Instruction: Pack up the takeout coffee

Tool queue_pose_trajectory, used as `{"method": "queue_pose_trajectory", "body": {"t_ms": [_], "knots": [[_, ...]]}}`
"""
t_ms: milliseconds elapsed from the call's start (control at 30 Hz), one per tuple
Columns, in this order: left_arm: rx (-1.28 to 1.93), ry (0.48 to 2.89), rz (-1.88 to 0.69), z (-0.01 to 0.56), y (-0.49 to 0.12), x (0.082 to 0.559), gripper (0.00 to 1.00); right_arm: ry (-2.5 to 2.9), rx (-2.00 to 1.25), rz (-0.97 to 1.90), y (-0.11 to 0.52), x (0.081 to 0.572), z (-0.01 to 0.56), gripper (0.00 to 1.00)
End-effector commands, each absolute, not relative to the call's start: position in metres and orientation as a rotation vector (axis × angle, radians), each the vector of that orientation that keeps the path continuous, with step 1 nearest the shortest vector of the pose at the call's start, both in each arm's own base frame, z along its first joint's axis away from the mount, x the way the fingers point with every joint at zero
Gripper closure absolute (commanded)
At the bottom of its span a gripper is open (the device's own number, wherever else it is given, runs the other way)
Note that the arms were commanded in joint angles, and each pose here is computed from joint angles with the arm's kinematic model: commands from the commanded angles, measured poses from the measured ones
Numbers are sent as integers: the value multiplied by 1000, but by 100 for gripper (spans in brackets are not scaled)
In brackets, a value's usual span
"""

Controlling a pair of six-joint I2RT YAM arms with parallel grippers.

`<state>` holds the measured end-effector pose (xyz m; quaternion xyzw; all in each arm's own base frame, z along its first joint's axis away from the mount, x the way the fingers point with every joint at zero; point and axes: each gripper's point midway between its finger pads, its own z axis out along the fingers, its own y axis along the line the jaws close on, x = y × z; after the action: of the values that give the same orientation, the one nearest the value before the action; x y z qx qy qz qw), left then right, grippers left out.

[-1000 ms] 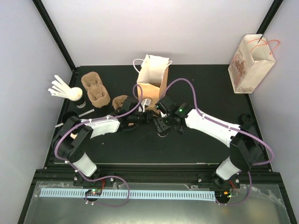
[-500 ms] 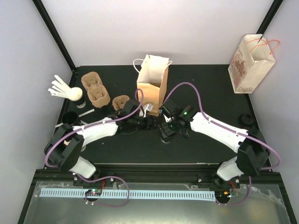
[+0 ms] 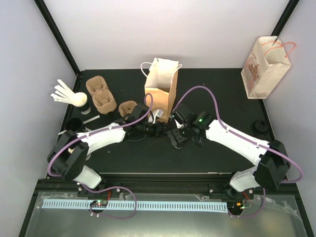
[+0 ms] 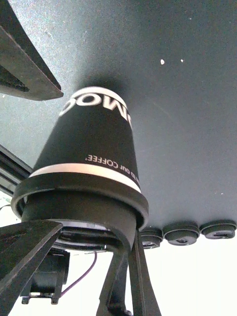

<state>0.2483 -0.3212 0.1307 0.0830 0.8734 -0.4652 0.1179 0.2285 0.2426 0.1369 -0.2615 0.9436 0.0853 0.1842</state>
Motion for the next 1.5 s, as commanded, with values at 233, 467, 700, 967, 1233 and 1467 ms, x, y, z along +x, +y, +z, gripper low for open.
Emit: {"method": "queue_pose_trajectory", "body": {"t_ms": [233,467,700,967,1233,1467], "knots": [[343,2503,-1359,152,-326,242,30,2609,-731,320,249,226,156,1],[409,2512,-1353,146,-336,233,29,2632,-695,342,246,221,145,2],[475,2512,-1368,140,-353,223,28,2582,-667,428,244,213,147,2],[609,2577,-1322,126,-377,216,28,2558,-678,516,248,205,147,2],[588,2729,-1134,87,-366,216,37,2496,-653,505,241,208,164,2],[616,2754,-1048,79,-360,209,37,2451,-608,445,232,215,176,2]]}}
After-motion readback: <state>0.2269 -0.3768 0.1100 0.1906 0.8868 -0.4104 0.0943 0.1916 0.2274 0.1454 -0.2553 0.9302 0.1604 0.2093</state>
